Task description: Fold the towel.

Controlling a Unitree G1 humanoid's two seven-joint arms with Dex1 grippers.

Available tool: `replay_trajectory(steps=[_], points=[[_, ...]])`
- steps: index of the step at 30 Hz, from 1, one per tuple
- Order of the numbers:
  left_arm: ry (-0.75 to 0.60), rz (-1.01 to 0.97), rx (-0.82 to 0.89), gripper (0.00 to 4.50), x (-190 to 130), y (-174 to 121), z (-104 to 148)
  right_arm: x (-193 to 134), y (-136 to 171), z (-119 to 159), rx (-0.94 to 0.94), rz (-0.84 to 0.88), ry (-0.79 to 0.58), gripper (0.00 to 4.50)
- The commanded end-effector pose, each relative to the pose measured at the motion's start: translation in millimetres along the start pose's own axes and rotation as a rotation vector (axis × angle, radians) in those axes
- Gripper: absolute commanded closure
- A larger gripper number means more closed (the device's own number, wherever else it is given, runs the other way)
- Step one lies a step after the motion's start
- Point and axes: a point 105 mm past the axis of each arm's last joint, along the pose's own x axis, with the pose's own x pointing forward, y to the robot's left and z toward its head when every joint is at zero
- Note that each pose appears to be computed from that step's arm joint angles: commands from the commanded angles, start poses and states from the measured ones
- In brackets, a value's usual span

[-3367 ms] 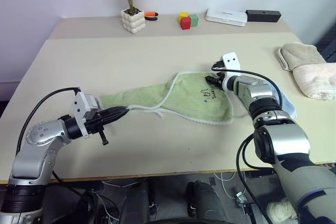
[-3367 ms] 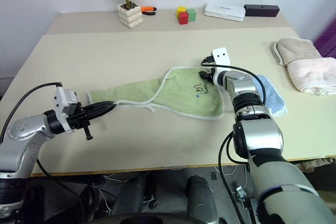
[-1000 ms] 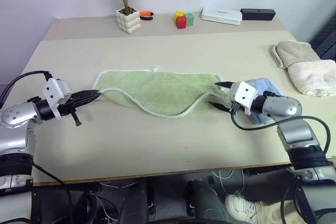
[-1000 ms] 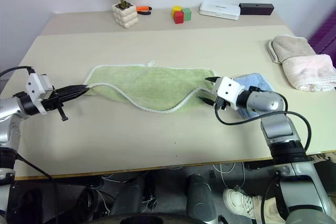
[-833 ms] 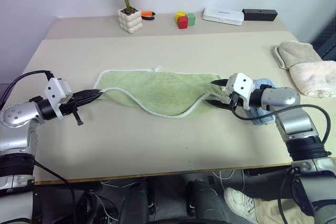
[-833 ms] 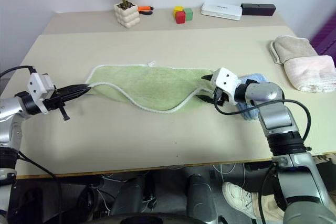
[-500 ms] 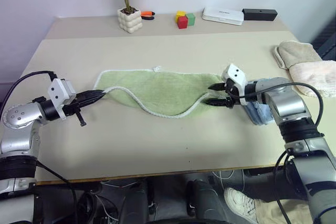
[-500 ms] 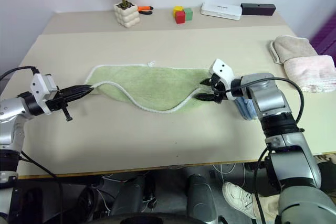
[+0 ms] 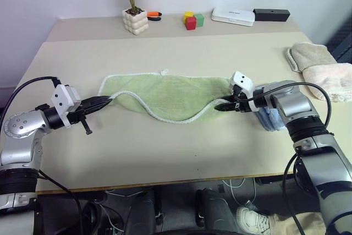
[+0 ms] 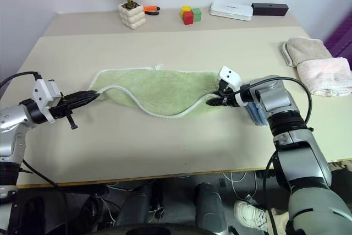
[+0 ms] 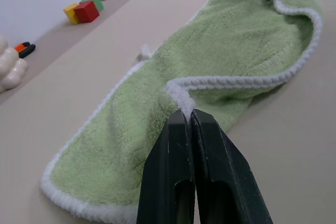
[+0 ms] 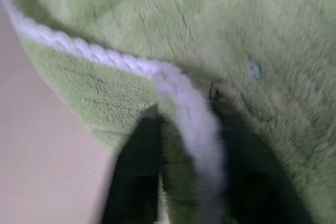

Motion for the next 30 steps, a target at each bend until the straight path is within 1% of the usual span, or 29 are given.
replay_trajectory(steps=[1,4,8,10,12,16,20,22,25,28,30], points=[[-0.021,0.018,0.030,4.50,-4.3,4.6,10.2,-13.4,-2.2,24.3,-0.028,0.002,-0.097,4.48],[-0.014,0.012,0.027,4.50,-5.3,3.8,9.0,-19.3,0.2,24.2,-0.036,0.012,-0.113,4.48],[0.018,-0.005,0.024,4.50,-15.6,3.1,5.2,-38.4,15.3,18.9,-0.255,0.021,-0.169,4.48],[0.032,-0.014,0.022,4.50,-20.7,2.1,3.6,-45.5,20.6,17.2,-0.375,-0.013,-0.195,4.48],[0.046,-0.029,0.020,4.50,-25.0,-0.1,1.9,-48.2,26.5,11.8,-0.416,-0.013,-0.196,4.48],[0.095,-0.077,0.013,4.50,-37.0,-5.4,-3.9,-54.0,37.7,5.2,-0.573,-0.055,-0.202,4.48],[0.145,-0.127,-0.023,4.50,-56.6,-8.9,-6.6,-66.5,41.1,-3.5,-0.566,-0.047,-0.204,4.48],[0.178,-0.140,-0.039,4.50,-70.3,-10.4,-9.3,-73.8,42.1,-5.8,-0.530,-0.051,-0.219,4.48],[0.203,-0.149,-0.057,4.50,-82.0,-11.6,-11.1,-79.9,44.4,-7.7,-0.485,-0.044,-0.241,4.48],[0.225,-0.170,-0.079,4.50,-97.7,-21.0,-11.9,-90.6,48.3,-12.5,-0.407,-0.056,-0.292,4.48],[0.219,-0.153,-0.085,4.50,-98.3,-23.6,-13.9,-92.3,51.0,-18.7,-0.370,-0.059,-0.297,4.48]])
